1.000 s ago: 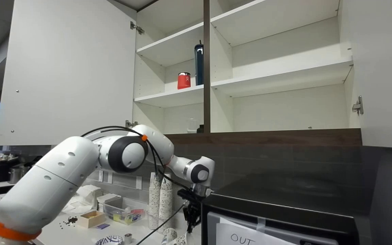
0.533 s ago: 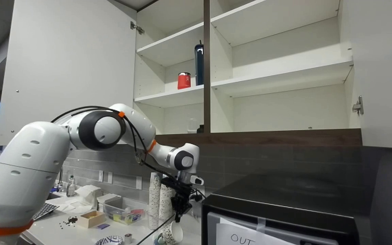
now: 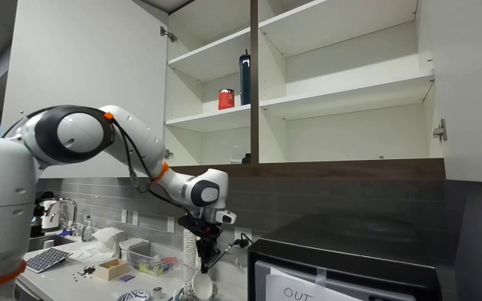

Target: Put one coffee cup in the open upper cabinet.

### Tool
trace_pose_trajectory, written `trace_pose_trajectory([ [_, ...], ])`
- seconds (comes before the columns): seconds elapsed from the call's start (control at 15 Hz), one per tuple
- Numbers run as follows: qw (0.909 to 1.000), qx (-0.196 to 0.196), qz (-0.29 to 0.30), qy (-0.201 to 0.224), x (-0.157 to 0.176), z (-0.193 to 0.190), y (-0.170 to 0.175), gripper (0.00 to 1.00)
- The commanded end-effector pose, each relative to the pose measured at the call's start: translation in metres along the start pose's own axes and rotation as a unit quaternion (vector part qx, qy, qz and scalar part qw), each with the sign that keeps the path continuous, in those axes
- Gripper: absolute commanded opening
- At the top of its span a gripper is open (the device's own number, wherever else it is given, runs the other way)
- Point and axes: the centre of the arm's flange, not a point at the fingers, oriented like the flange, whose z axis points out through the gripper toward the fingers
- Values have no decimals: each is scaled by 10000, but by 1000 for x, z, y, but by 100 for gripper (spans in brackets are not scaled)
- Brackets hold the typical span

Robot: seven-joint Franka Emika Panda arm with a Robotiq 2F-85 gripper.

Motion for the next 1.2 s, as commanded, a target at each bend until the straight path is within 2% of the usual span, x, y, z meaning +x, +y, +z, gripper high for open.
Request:
trace_pose_trajectory([
  [0.0,9972,48,-193,715,-65,-39,-17,1],
  [0.33,9871,228,-523,1494,-99,-108,-58,1],
  [0.4,9911,209,-521,1206,-78,-95,-49,1],
  [0.53,9891,236,-573,1333,-87,-108,-54,3],
  [0.87,9911,213,-516,1206,-79,-96,-49,1],
  [0.93,9834,-28,-754,1652,-90,-115,-60,1],
  [1.13,9654,-432,-1345,2191,-127,-173,-98,1],
])
